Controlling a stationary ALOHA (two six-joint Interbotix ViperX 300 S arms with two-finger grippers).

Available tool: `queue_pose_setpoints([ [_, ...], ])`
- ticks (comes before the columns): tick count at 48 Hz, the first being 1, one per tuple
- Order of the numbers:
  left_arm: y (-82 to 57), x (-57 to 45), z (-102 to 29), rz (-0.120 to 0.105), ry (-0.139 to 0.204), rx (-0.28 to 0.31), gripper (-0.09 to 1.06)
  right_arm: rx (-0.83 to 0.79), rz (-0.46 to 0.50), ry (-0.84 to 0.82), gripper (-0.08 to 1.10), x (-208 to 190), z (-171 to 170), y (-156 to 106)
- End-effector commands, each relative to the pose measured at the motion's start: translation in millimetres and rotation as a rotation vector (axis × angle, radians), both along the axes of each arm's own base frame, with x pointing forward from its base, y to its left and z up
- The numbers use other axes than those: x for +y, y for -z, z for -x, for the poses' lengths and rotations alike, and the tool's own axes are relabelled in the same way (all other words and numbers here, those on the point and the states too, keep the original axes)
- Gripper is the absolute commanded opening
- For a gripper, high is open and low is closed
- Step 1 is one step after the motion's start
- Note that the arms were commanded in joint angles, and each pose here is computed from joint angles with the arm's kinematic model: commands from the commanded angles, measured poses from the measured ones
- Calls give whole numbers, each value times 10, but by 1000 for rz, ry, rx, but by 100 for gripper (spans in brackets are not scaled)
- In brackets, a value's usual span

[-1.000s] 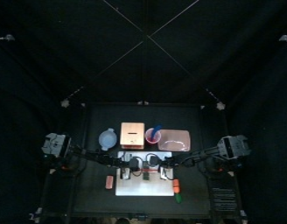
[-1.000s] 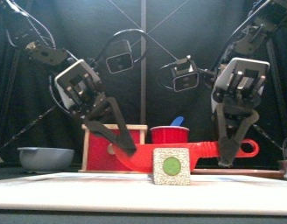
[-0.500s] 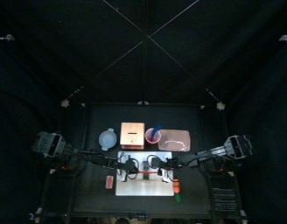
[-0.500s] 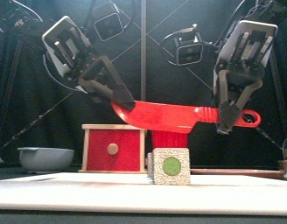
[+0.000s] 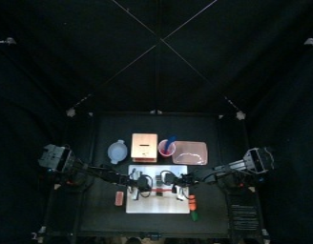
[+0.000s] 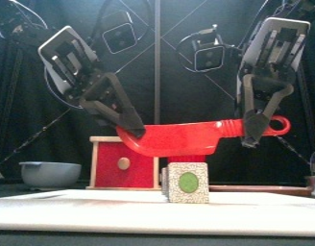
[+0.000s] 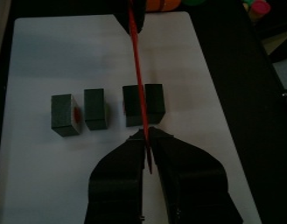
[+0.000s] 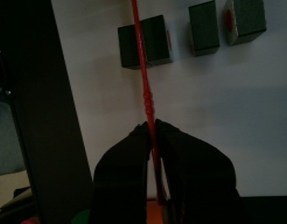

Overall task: Place sushi on board then cut the sushi with the knife then place the pieces on the plate
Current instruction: Cut the sushi into 4 pieces

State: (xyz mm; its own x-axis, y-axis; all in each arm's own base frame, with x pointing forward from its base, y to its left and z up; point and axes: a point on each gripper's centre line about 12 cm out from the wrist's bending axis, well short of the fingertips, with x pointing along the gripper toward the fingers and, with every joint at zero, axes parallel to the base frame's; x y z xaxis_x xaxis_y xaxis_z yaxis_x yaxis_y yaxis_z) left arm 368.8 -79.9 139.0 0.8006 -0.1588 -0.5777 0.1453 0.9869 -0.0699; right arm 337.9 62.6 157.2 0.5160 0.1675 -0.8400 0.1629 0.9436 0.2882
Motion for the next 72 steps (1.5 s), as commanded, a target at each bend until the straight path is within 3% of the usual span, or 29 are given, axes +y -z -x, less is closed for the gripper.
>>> queue_pose_setpoints([
  [1,-65,-37,-63,6,5,-25,52,-23,-10,3,51,17,-22,-73],
  [44,26,-41,-87,7,-1,-2,52,7,-12,-3,51,66,-42,42],
  [53,101,-47,-88,3,0,17,52,24,-10,-4,51,72,-45,101],
  [72,265,-43,-89,22,-31,65,52,80,-4,-7,51,106,-96,310],
])
